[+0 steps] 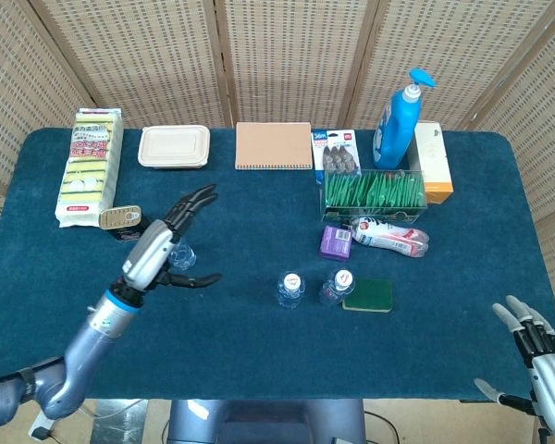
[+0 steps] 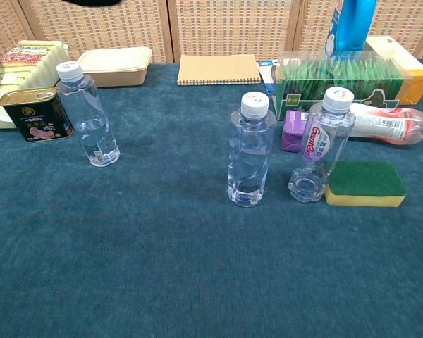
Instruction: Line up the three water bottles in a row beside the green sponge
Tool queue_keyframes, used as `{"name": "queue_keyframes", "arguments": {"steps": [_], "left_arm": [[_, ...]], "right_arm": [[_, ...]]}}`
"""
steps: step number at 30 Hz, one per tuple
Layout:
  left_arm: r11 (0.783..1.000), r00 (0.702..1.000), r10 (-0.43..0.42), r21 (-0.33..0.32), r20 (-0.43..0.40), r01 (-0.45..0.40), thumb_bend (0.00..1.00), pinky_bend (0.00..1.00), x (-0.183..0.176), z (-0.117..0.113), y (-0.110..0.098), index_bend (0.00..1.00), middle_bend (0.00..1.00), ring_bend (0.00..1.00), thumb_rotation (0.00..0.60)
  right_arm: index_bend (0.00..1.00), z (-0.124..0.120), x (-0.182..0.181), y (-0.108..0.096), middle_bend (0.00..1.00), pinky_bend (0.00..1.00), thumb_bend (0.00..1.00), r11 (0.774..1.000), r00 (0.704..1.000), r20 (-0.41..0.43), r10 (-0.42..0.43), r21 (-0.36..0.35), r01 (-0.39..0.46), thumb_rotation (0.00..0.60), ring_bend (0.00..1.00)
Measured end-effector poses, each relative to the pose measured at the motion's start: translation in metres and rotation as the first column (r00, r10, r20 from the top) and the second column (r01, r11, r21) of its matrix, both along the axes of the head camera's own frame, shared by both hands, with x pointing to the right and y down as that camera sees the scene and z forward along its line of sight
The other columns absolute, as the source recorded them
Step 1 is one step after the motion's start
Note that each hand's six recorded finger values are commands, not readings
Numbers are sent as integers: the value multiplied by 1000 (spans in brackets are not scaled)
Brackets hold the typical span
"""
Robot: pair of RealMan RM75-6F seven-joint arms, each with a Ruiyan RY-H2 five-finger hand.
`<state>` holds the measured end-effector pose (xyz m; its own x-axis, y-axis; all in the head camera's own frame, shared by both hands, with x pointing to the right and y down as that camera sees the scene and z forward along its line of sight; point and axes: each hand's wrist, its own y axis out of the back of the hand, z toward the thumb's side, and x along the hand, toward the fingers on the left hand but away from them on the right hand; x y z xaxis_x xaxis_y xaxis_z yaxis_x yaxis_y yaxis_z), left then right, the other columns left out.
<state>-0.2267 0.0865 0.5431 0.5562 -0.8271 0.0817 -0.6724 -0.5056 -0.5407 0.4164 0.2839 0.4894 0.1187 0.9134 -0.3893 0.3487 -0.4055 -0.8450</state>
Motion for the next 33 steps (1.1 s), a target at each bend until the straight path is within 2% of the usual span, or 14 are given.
{"name": "queue_keyframes", "arguments": {"steps": [3,5,12,15,19,23,28,30,33], "left_arm": [[998,997,-61,-5,55,61,122,37,-34,-2,-9,0,0,0,600],[996,994,-90,-23,63,91,121,37,-49,0,-12,0,0,0,600],[974,981,-177,-127,84,187,112,38,-104,28,-16,0,0,0,600],[961,978,-203,-179,56,210,112,52,-119,44,-15,0,0,0,600],[936,969,-248,-260,-12,236,113,60,-129,73,-10,0,0,0,600],[912,958,-285,-318,-39,258,112,76,-138,106,-4,0,0,0,600],[874,941,-323,-413,-102,255,113,111,-130,141,5,0,0,0,600],[865,938,-325,-440,-123,242,112,112,-123,149,8,0,0,0,600],[863,943,-304,-457,-133,214,113,112,-110,157,11,0,0,0,600]], "right_arm": [[85,1,-2,0,1,0,0,1000,1000,7,-7,-8,7,600,0],[85,1,-3,1,1,0,0,1000,1000,10,-10,-11,10,600,0],[85,1,-3,0,1,0,0,1000,1000,15,-8,-15,8,600,0],[85,2,-5,1,1,0,0,1000,1000,25,-13,-24,14,600,0],[85,2,-8,2,1,0,0,999,999,36,-27,-33,28,600,0],[85,4,-10,3,1,0,0,999,999,38,-32,-40,34,600,0],[85,6,-8,2,1,0,0,998,999,32,-26,-49,28,600,0],[85,6,-9,2,1,0,0,998,999,35,-28,-51,29,600,0],[85,7,-10,2,1,0,0,998,999,36,-31,-56,33,600,0]]}}
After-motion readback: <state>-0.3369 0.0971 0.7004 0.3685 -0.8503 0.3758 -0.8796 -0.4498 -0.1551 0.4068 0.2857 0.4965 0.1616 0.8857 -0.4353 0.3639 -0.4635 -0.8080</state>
